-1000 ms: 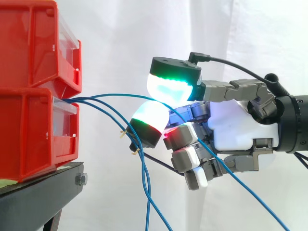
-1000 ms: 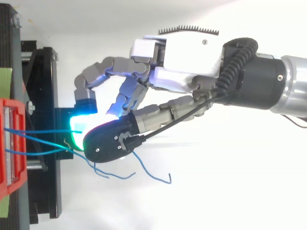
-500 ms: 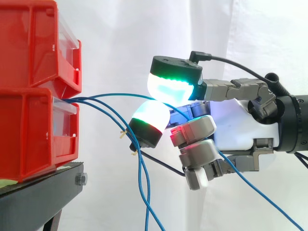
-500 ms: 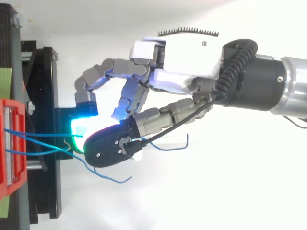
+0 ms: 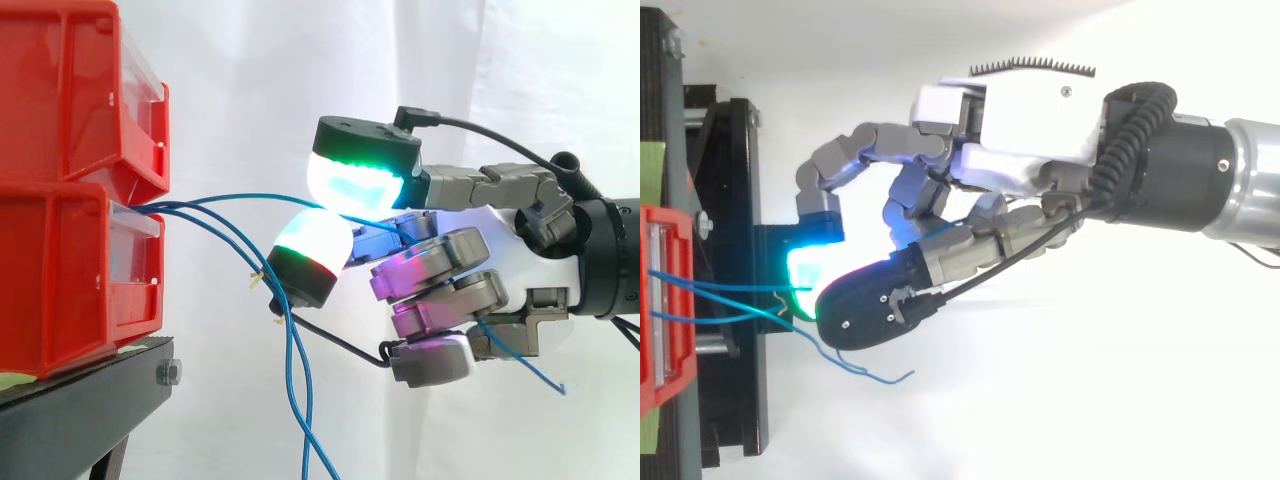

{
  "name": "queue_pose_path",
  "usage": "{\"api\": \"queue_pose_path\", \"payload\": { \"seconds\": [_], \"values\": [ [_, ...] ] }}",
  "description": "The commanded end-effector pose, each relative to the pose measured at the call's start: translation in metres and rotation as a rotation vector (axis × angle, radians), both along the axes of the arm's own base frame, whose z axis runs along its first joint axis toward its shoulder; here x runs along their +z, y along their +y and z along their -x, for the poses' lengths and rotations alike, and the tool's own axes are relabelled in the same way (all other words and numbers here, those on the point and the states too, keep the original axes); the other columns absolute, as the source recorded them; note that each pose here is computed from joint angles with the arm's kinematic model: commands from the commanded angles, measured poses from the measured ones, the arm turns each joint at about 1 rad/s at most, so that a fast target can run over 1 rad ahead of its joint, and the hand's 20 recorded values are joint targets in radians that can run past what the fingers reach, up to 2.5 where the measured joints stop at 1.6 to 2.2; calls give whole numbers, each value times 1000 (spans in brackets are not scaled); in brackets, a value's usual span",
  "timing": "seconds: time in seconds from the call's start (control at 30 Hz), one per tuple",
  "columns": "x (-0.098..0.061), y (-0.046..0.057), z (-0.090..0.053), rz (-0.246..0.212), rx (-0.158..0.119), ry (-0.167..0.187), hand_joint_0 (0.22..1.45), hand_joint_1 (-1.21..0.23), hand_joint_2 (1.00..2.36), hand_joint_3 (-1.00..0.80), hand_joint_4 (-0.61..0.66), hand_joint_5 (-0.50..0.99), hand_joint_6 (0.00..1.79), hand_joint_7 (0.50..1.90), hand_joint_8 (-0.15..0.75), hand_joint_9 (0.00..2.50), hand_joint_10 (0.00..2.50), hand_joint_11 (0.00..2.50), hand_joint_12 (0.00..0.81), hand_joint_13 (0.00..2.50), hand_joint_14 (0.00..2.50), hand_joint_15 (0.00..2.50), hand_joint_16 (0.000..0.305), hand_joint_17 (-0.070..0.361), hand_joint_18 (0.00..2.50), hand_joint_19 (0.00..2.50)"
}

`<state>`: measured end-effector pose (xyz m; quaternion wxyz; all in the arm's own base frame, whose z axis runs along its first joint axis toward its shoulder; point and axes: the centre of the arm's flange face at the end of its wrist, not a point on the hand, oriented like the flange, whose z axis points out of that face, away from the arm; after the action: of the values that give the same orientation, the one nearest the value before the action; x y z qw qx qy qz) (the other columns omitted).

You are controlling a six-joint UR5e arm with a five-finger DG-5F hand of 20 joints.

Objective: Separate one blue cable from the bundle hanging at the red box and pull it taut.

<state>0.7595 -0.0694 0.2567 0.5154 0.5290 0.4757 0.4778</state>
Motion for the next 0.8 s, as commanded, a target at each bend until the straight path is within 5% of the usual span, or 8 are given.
{"api": "queue_pose_path", "payload": {
  "seconds": [0.0,0.23,0.77],
  "values": [
    [0,-1,0,-1,-3,0,659,-774,1023,-88,63,-178,828,1098,304,1080,1293,1614,368,1126,1947,1510,46,103,1343,1204],
    [-4,0,-1,-9,0,5,658,-776,1023,-67,58,-178,830,1096,305,1034,1609,1510,378,993,2496,1456,43,96,1443,1461],
    [-8,-3,1,-27,-2,9,658,-778,1021,-22,59,-173,838,1120,318,1037,1781,1456,386,981,2500,1442,45,102,1507,1459]
  ]
}}
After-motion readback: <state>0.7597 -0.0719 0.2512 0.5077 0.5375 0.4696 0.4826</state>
